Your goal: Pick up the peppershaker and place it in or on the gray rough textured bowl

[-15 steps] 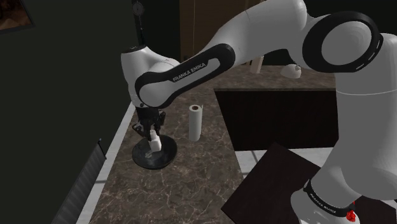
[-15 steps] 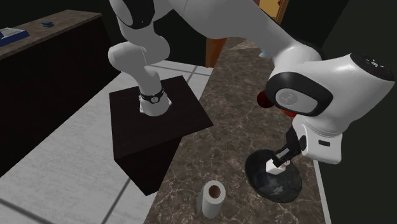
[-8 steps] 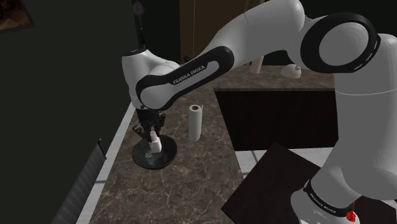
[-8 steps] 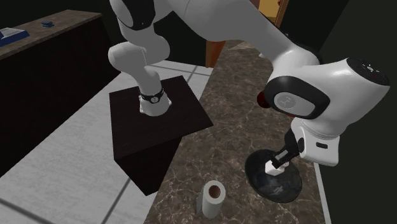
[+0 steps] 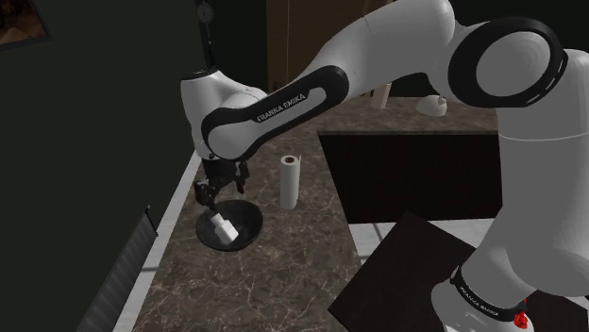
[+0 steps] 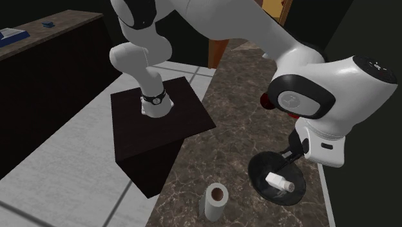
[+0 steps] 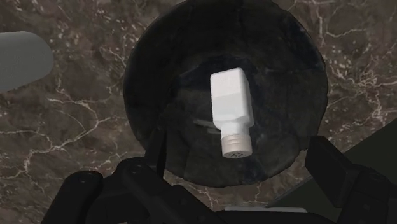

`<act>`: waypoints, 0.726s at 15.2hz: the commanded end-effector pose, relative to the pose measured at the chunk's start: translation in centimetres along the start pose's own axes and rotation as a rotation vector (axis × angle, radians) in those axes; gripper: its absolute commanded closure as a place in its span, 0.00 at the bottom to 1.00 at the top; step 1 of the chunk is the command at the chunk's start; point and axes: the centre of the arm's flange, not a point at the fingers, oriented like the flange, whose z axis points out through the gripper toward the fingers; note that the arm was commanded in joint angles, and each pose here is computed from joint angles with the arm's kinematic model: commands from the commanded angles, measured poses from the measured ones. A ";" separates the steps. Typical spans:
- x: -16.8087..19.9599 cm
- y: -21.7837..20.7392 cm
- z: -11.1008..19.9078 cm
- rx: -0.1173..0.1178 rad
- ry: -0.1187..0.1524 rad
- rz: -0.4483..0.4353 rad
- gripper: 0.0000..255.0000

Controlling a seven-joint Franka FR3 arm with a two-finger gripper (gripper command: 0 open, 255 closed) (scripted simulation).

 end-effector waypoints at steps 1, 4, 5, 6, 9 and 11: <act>0.0 -0.1 -2.1 0.000 0.000 0.000 0.00; 0.0 -0.1 -4.4 0.000 0.000 0.000 0.00; 0.0 -0.1 -4.4 0.000 0.000 0.000 0.00; 0.0 -0.1 -4.4 0.000 0.000 0.000 0.00; 0.0 -0.1 -4.4 0.000 0.000 0.000 0.00; 0.0 -0.1 -4.4 0.000 0.000 0.000 0.00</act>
